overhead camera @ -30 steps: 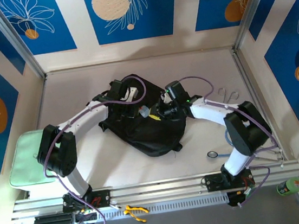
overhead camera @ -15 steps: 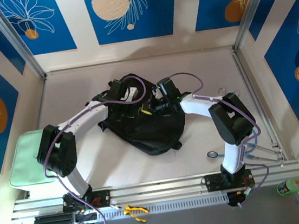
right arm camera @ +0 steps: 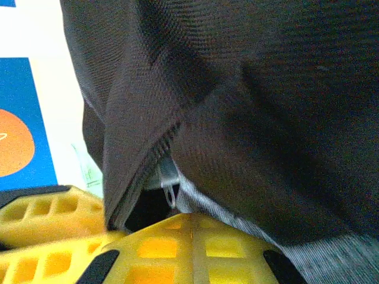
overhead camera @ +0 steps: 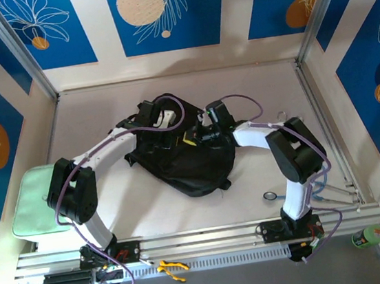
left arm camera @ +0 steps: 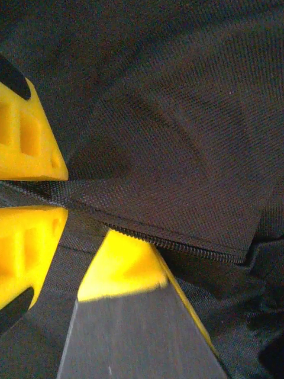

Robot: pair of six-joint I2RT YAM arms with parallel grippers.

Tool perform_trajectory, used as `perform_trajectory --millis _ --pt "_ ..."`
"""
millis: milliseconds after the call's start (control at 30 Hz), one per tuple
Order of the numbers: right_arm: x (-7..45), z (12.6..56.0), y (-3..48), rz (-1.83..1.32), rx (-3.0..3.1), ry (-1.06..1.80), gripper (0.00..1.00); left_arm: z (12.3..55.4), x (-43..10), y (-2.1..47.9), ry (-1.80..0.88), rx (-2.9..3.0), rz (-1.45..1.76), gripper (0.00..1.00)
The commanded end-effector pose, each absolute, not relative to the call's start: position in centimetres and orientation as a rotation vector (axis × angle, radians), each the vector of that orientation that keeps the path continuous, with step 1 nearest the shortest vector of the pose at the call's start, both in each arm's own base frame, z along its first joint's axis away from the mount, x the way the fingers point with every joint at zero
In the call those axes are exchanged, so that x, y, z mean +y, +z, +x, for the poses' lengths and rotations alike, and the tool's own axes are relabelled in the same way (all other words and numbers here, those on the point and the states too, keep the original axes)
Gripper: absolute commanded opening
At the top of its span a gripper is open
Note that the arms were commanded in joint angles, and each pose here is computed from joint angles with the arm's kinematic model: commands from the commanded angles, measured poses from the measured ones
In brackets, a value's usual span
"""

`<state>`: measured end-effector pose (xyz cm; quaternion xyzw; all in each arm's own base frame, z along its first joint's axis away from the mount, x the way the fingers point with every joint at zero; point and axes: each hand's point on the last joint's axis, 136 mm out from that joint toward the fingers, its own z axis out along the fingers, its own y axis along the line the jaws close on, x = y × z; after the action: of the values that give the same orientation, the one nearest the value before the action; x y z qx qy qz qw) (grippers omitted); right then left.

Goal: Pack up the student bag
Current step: Place the loose stationery in the student bag, then close the student bag at the center of the table, then zip the student bag at the center of the table.

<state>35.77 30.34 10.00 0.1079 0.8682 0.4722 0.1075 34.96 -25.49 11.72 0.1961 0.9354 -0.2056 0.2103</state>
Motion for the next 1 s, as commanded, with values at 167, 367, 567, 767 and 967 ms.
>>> perform_trajectory --millis 167,367,567,767,967 --pt "26.1 35.0 13.7 0.271 2.476 1.199 0.23 35.1 -26.9 14.9 -0.743 2.541 0.518 0.38" --pt "23.9 34.7 14.0 0.189 2.493 0.95 0.41 36.0 -23.6 16.8 -0.689 2.512 0.332 0.57" --pt "24.1 34.6 12.5 0.19 2.62 0.769 0.56 36.0 -18.2 16.3 -0.567 2.526 0.019 0.69" --pt "26.6 34.7 12.8 0.089 2.648 0.651 0.63 34.6 -13.5 14.1 -0.552 2.526 -0.281 0.72" --pt "30.2 33.8 16.1 -0.48 2.543 0.543 0.61 33.3 -10.0 13.4 -0.605 2.492 -0.466 0.76"
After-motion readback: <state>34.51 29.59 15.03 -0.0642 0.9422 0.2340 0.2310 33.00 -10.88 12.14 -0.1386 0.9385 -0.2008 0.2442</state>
